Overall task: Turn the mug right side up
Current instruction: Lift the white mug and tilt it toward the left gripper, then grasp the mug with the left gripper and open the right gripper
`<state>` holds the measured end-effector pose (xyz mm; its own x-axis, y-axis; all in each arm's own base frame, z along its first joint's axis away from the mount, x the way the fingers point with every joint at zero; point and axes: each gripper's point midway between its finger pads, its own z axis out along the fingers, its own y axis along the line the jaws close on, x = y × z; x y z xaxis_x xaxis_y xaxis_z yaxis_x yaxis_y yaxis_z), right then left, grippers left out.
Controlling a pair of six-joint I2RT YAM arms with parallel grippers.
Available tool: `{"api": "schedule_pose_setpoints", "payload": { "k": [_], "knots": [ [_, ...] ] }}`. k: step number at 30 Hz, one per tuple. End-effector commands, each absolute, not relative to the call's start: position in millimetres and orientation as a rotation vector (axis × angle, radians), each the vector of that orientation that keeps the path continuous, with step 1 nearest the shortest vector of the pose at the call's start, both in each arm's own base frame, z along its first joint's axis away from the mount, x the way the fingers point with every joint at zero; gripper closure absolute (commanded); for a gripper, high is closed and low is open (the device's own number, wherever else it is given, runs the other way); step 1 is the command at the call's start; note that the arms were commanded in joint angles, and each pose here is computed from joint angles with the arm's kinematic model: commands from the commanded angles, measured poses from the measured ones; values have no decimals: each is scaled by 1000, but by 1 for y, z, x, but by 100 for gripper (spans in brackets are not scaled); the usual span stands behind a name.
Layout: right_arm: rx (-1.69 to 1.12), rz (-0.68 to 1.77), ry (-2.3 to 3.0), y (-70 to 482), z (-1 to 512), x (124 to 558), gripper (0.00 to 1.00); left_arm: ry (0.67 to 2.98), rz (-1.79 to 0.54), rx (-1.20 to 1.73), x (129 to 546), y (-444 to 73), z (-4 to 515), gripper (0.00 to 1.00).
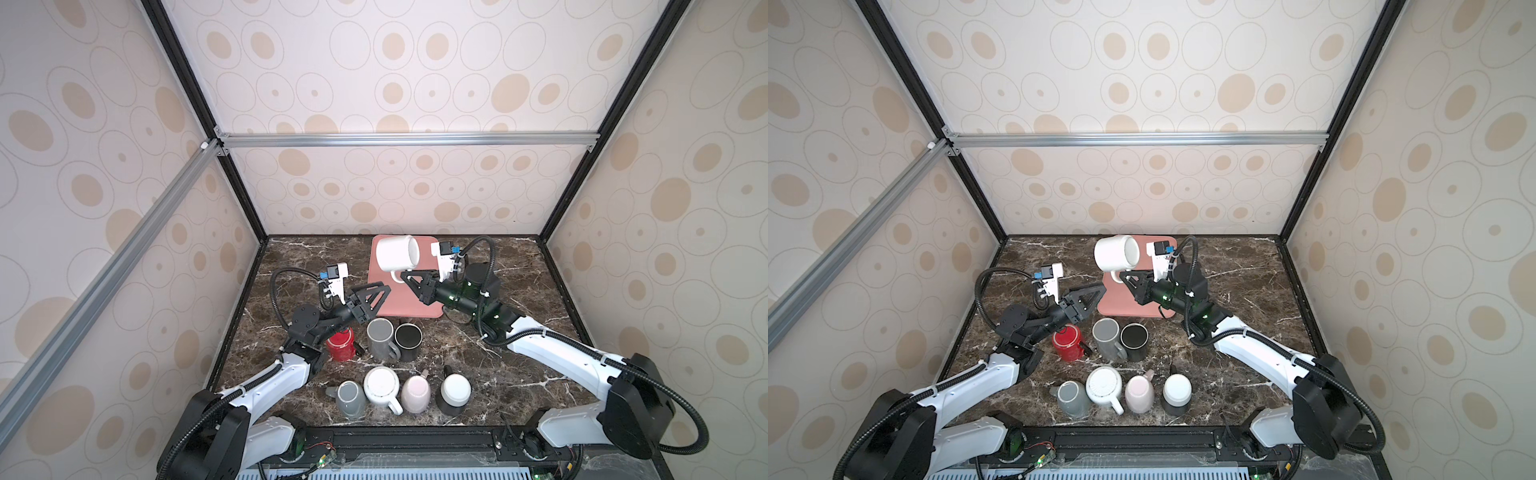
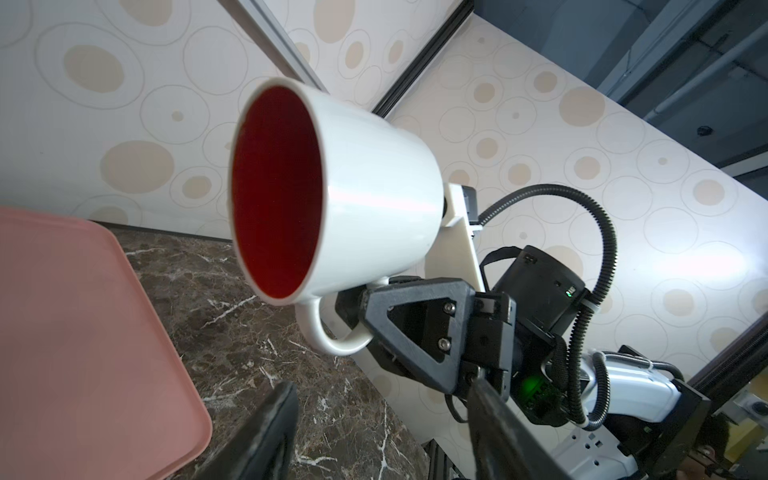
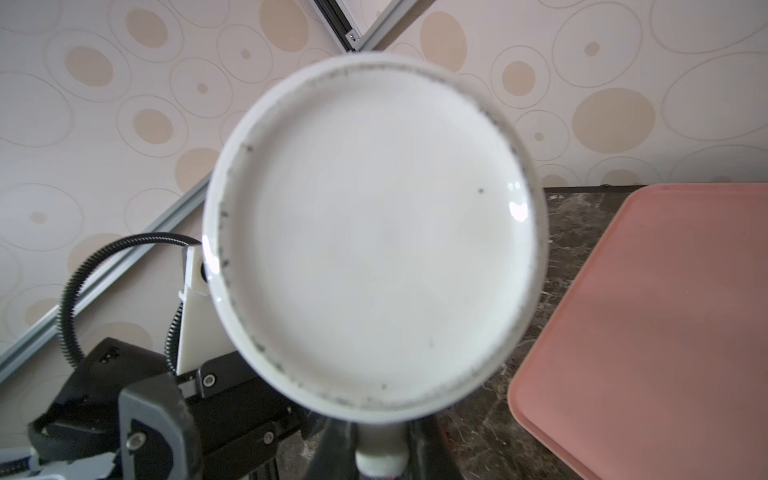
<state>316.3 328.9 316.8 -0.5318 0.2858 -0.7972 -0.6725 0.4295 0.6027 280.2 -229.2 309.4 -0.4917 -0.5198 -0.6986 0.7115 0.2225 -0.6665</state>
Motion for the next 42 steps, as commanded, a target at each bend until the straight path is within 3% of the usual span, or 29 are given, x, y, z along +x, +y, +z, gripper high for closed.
{"api": "schedule_pose_setpoints", "payload": {
  "k": [1, 6, 12, 17, 30, 40, 42],
  "knots": [
    [-387, 1488, 1465, 339, 391, 296, 100, 1329, -1563, 258, 264, -230, 338, 42],
    [-425, 1572, 1430, 345, 392, 280, 100, 1295, -1568, 248, 264, -227, 346, 51],
    [-427, 1615, 1390, 339, 395, 267, 100, 1261, -1581, 227, 263, -224, 352, 56],
    [-443, 1610, 1422, 339, 389, 262, 100, 1228, -1595, 235, 260, -222, 359, 55],
    [-529, 1718, 1420, 360, 387, 253, 100, 1206, -1635, 235, 260, -225, 363, 68],
    [-507, 1677, 1457, 357, 377, 256, 100, 1239, -1623, 212, 266, -226, 357, 100],
    [-507, 1667, 1469, 356, 376, 255, 92, 1256, -1612, 203, 269, -226, 356, 100]
  ]
}}
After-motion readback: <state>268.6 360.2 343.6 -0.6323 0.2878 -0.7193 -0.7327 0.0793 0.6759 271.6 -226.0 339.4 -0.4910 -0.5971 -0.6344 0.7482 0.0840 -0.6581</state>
